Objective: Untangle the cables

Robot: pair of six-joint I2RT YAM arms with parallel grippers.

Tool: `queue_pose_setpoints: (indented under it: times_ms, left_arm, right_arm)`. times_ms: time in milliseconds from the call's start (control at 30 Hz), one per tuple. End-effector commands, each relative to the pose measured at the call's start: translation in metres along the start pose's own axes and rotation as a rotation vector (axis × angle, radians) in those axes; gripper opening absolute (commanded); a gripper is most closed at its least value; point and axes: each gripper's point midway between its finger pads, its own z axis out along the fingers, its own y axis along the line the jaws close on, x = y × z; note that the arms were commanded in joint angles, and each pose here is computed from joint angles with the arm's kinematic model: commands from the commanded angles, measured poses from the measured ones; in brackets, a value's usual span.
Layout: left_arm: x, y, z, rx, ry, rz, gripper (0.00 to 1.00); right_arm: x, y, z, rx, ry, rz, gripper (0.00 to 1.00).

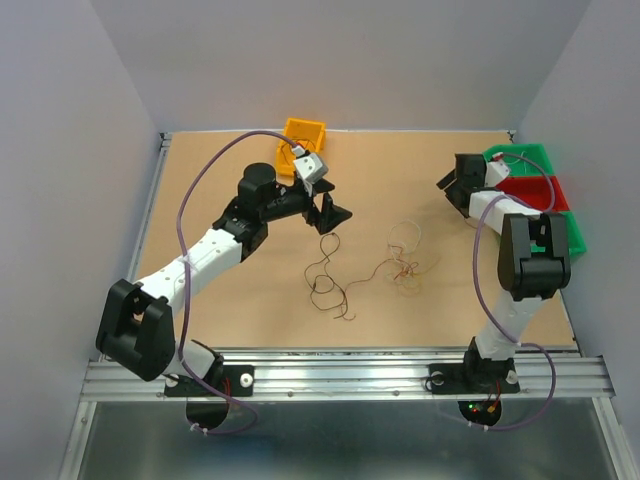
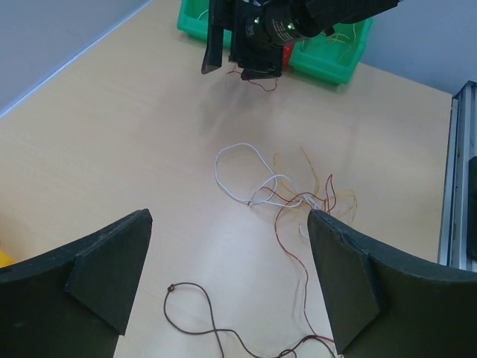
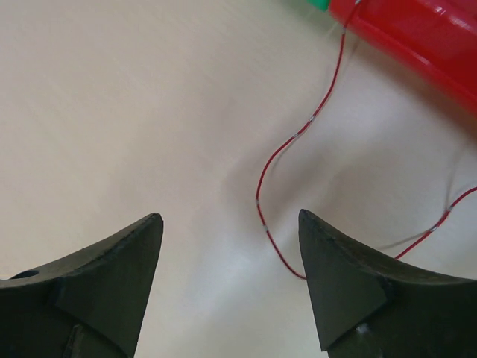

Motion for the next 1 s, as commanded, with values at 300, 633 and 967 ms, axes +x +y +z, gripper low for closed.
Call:
queue_pose_setpoints:
  times_ms: [300, 633, 967]
  left_arm:
    - [-0.008, -0.008, 0.005, 0.059, -0.034, 0.015, 0.97]
    - [-0.003, -0.009, 0.008, 0.077, -0.02, 0.011, 0.97]
    - [0.002, -0.011, 0.011, 0.106, -0.01, 0.018, 0.97]
  right_arm:
    - [-0.028, -0.026, 0.01, 0.141, -0.112, -0.152, 0.3]
    - [-0.102, 0.004, -0.007, 0.056, -0.209, -0.06, 0.01]
    - [-0.178, -0.067, 0.026, 0.101, -0.239, 0.267, 0.01]
